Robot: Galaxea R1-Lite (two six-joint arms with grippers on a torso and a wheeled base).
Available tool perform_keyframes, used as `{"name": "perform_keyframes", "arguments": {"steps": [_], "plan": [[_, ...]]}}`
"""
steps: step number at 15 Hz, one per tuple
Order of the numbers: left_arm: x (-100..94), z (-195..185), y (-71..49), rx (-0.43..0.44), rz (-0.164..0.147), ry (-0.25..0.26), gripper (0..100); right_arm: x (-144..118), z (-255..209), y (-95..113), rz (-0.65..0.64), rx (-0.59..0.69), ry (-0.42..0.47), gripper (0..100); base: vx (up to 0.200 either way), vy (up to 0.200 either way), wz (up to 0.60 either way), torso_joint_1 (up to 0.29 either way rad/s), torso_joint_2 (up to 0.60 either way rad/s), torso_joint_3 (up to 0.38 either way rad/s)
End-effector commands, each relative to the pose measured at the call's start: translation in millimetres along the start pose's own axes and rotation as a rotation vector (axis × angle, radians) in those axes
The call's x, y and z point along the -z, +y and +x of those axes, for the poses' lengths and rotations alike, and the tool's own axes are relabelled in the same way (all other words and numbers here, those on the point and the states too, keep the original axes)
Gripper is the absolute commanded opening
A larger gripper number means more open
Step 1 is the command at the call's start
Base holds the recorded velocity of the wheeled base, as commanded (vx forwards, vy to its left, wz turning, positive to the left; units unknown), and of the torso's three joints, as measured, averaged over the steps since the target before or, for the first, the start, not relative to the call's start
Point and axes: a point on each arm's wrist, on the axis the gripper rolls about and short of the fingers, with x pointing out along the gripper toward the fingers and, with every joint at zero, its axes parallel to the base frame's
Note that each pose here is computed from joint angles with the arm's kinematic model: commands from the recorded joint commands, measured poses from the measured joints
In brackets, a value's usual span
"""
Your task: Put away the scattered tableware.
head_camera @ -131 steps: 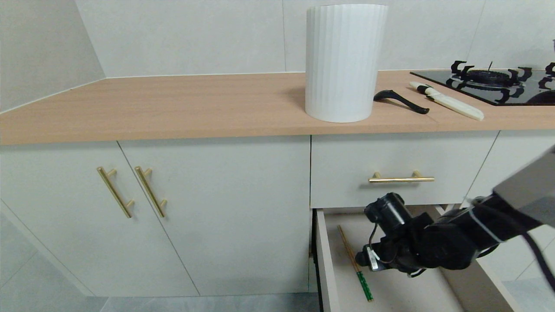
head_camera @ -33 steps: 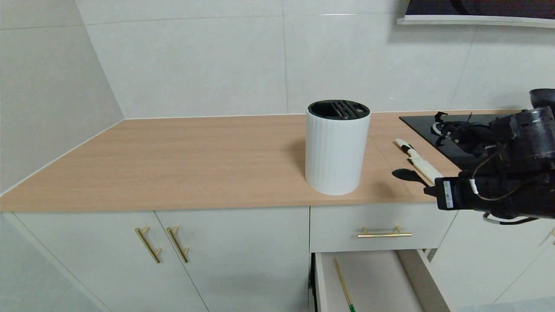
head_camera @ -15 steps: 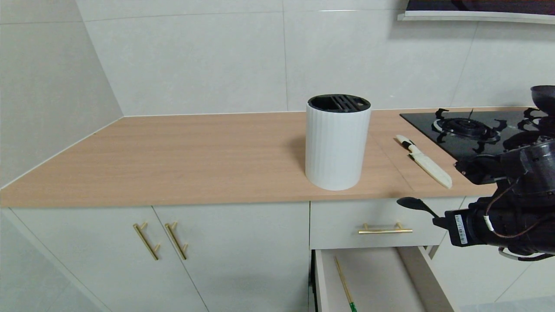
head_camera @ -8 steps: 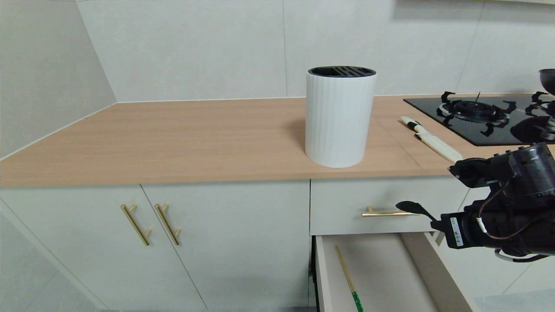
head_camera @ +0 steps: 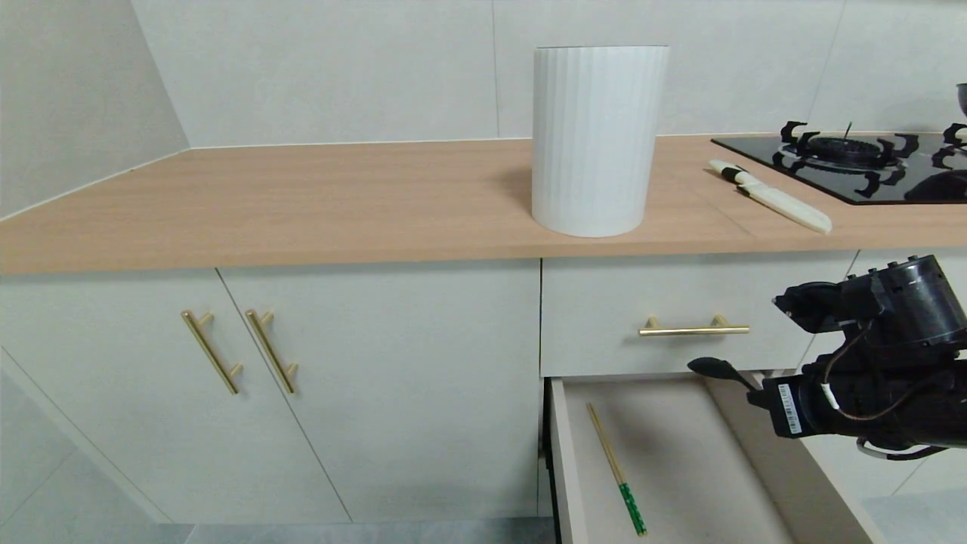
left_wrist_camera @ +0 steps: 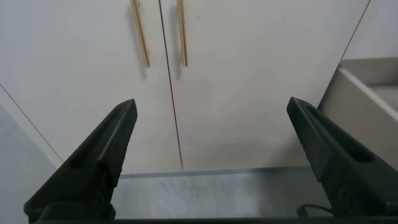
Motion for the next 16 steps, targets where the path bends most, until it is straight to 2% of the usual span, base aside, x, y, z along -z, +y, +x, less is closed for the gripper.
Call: {"name": "perform_keyframes", "arguments": {"steps": [1,6,9,13,16], "plan": [[0.1,0,0.0,0.000,0.000,0.001,100,1,3,0,-0.002,0.002,0.010,0,0.000,0.000,0.00,-0.115,0.44,0.339],[0.1,0,0.0,0.000,0.000,0.001,100,3,8,1,-0.005,0.005,0.030,0,0.000,0.000,0.00,-0.038,0.16,0.122],[0.1,0,0.0,0.000,0.000,0.001,100,7,28,3,-0.015,0.019,0.094,0,0.000,0.000,0.00,0.000,0.00,0.000],[0.1,0,0.0,0.000,0.000,0.001,100,18,76,9,-0.022,0.035,0.172,0,0.000,0.000,0.00,0.000,0.00,0.000],[0.1,0,0.0,0.000,0.000,0.001,100,33,125,13,-0.020,0.074,0.192,0,0.000,0.000,0.00,0.000,0.00,0.000]]}}
